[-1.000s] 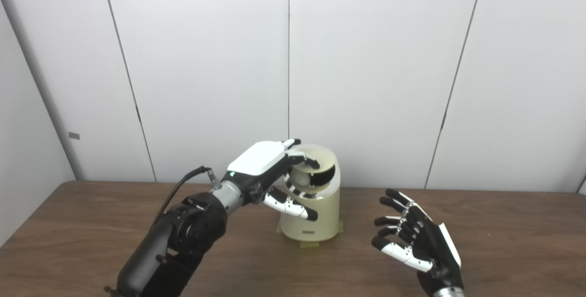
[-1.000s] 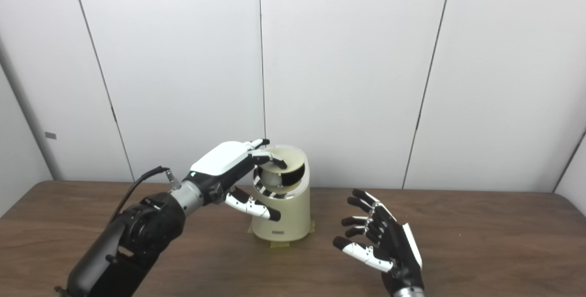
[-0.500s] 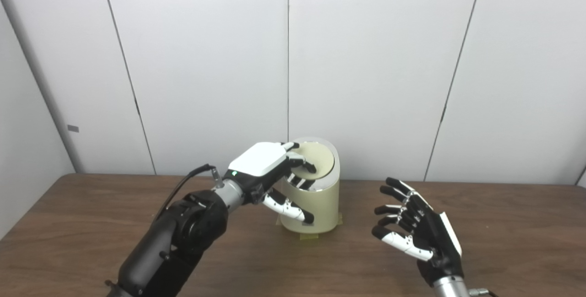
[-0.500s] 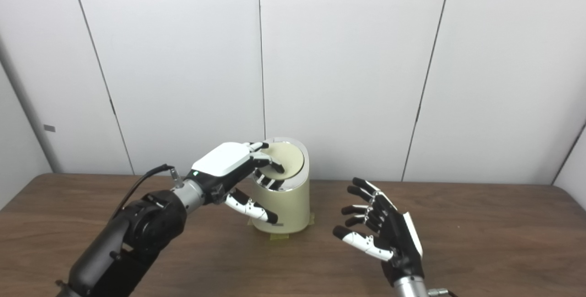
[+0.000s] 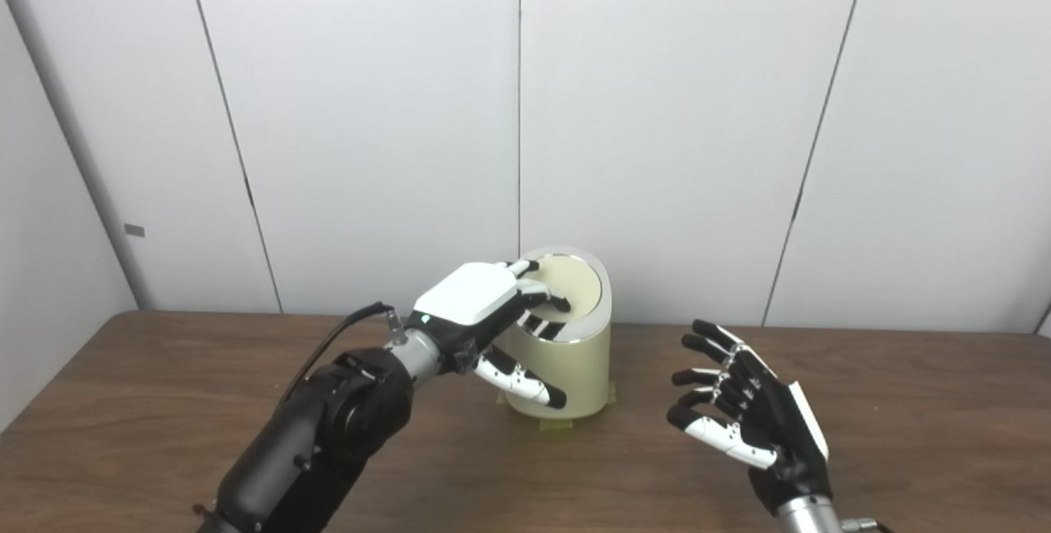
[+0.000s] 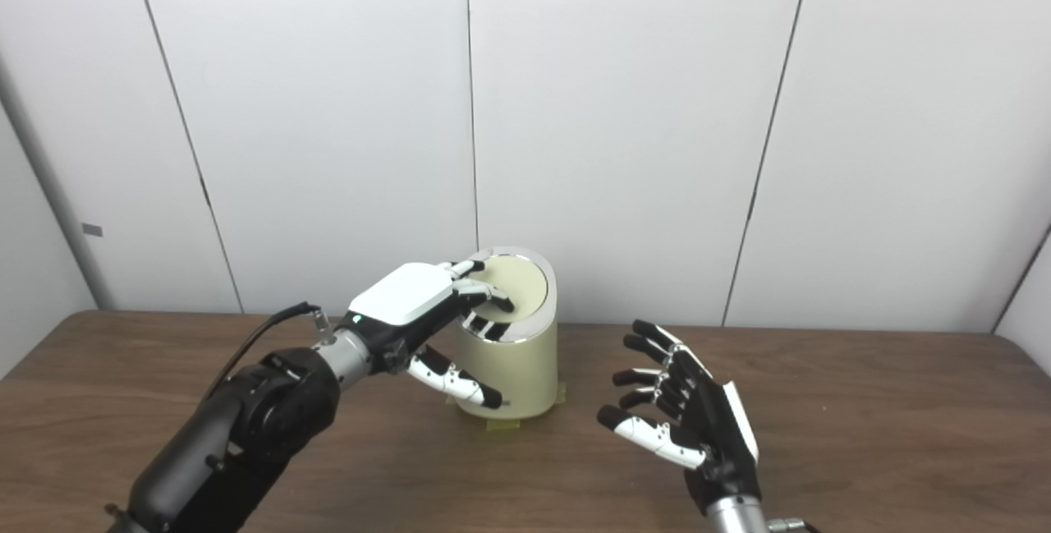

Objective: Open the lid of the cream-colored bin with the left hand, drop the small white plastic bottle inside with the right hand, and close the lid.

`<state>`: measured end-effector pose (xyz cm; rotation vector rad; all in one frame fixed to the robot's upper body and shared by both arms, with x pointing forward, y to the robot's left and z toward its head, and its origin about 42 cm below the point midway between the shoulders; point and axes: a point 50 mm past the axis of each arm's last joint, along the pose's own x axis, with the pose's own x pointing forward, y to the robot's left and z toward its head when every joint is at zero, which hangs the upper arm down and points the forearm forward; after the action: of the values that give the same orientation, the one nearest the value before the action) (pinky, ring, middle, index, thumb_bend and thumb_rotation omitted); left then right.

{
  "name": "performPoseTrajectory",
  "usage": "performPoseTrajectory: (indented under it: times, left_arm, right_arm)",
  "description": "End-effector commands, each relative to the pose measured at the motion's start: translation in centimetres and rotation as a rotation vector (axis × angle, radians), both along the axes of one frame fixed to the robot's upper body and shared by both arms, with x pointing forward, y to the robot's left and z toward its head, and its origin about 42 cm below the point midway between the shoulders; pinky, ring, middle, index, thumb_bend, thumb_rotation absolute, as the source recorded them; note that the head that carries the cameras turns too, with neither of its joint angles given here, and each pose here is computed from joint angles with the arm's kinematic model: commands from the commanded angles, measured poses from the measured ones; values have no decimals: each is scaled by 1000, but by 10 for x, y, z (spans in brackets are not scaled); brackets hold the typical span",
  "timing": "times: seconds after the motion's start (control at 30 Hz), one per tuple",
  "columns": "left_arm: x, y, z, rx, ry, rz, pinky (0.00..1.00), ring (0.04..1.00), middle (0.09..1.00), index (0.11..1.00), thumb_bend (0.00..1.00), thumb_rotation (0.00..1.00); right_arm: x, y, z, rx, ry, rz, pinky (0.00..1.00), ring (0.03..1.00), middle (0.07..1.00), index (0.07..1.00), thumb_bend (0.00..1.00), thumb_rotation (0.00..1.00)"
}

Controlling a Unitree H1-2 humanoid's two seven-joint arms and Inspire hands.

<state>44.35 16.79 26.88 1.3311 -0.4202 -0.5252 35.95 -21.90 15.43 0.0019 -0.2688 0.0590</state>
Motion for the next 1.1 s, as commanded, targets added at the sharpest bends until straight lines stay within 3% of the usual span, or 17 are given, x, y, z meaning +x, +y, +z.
performPoseTrajectory:
  times: [0.0, 0.27, 0.4, 0.57, 0.7, 0.8, 1.03, 1.07]
  left_arm:
    - [4, 5, -11, 65, 56, 40, 1000, 1000, 863, 847, 960, 487]
    - [2, 3, -17, 140, 108, 19, 1000, 1000, 826, 808, 986, 514]
    - [0, 4, -11, 127, 99, 14, 1000, 991, 804, 777, 982, 511]
    - [-5, 5, 5, 61, 16, 6, 1000, 981, 796, 769, 939, 501]
    - [-11, 7, 22, -42, -94, 16, 1000, 961, 786, 766, 925, 456]
    - [-17, 11, 33, -132, -177, 28, 1000, 974, 806, 789, 901, 480]
    - [-31, 27, 40, -349, -329, 93, 994, 990, 874, 856, 817, 469]
    - [-34, 30, 39, -395, -335, 111, 940, 976, 881, 859, 806, 453]
  right_arm:
    - [5, 2, 21, 16, -85, 11, 473, 609, 788, 800, 875, 255]
    - [6, 0, 19, -3, -92, 2, 505, 611, 785, 799, 875, 272]
    - [7, 0, 19, -6, -98, 5, 492, 606, 784, 799, 874, 279]
    - [7, 0, 19, 4, -98, 8, 491, 604, 781, 799, 881, 281]
    - [6, 1, 20, -6, -90, -1, 492, 606, 779, 795, 875, 280]
    - [6, 1, 20, -12, -88, -5, 507, 620, 779, 798, 884, 286]
    - [6, -1, 19, -8, -95, 3, 485, 616, 786, 801, 872, 278]
    - [6, -1, 19, -7, -93, 3, 483, 617, 786, 798, 871, 276]
